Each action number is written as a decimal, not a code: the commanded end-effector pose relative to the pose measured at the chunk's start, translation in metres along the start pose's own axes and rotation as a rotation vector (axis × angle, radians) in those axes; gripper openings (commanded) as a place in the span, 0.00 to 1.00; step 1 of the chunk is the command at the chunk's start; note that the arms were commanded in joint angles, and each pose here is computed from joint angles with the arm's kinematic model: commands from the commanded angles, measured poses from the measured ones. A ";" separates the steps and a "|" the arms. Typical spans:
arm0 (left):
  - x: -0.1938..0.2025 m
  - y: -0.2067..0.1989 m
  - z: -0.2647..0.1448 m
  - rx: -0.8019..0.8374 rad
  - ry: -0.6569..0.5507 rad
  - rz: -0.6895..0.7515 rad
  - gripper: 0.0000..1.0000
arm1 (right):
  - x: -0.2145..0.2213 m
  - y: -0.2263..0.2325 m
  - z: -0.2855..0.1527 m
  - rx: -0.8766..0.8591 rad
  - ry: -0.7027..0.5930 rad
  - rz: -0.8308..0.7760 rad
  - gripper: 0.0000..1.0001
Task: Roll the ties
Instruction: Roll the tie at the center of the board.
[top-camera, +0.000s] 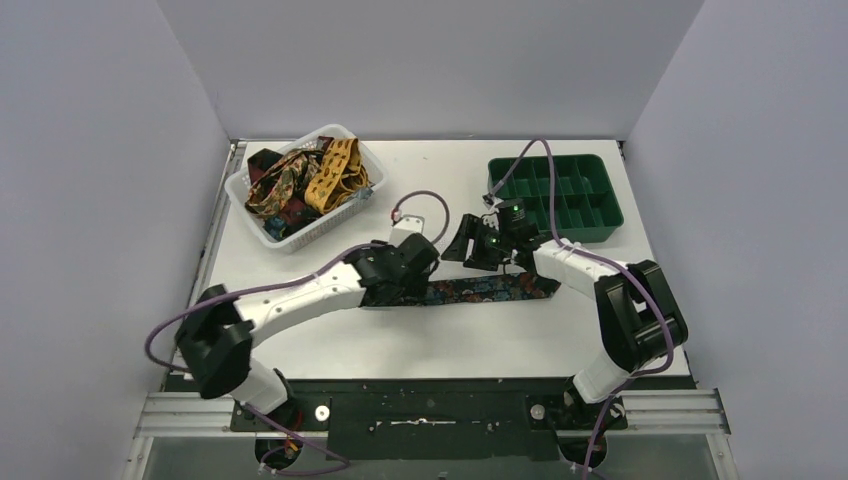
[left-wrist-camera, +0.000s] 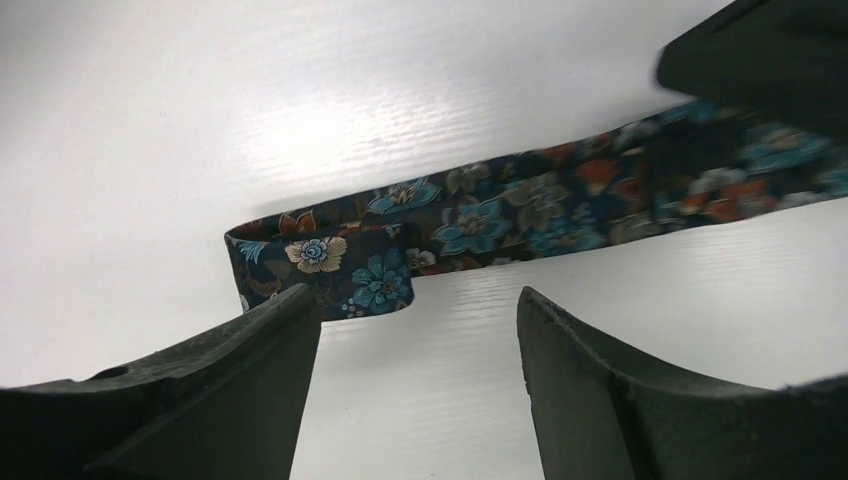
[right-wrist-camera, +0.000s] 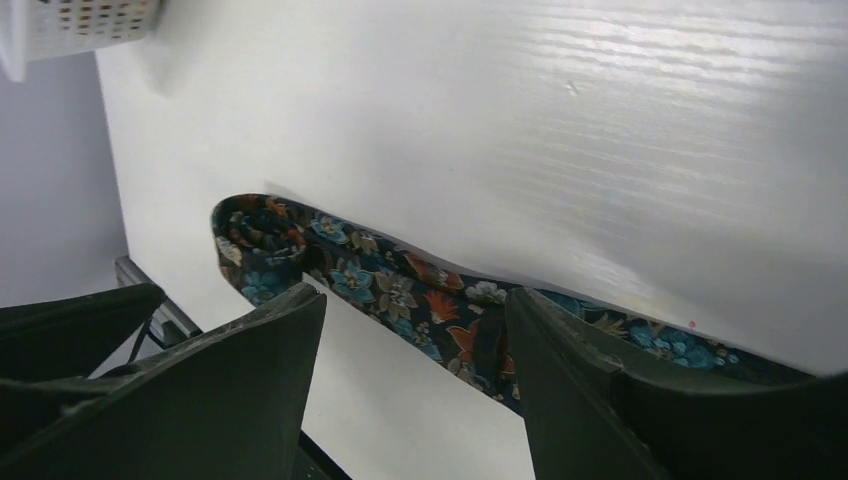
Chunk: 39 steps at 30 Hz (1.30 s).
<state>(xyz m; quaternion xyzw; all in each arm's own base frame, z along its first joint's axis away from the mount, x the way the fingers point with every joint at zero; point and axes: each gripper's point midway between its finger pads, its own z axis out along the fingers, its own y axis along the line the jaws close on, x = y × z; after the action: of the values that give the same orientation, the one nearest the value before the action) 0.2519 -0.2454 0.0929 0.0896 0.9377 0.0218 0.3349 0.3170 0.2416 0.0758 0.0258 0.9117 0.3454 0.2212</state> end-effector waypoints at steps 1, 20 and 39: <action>-0.051 0.006 -0.044 0.178 -0.161 -0.213 0.70 | -0.038 0.051 -0.020 -0.180 -0.122 -0.101 0.69; 0.025 0.107 -0.010 0.381 -0.109 -0.761 0.79 | 0.035 0.125 0.035 -0.259 0.013 -0.450 0.85; 0.039 0.134 -0.013 0.332 -0.150 -0.888 0.97 | 0.026 0.156 0.046 -0.459 -0.174 -1.352 0.96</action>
<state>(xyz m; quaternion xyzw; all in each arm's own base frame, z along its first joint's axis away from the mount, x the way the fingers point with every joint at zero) 0.2311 -0.1078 0.0811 -0.2623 0.8603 -0.2700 0.3438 0.2974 0.3710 0.1139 -0.5029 0.6800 0.3012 0.4404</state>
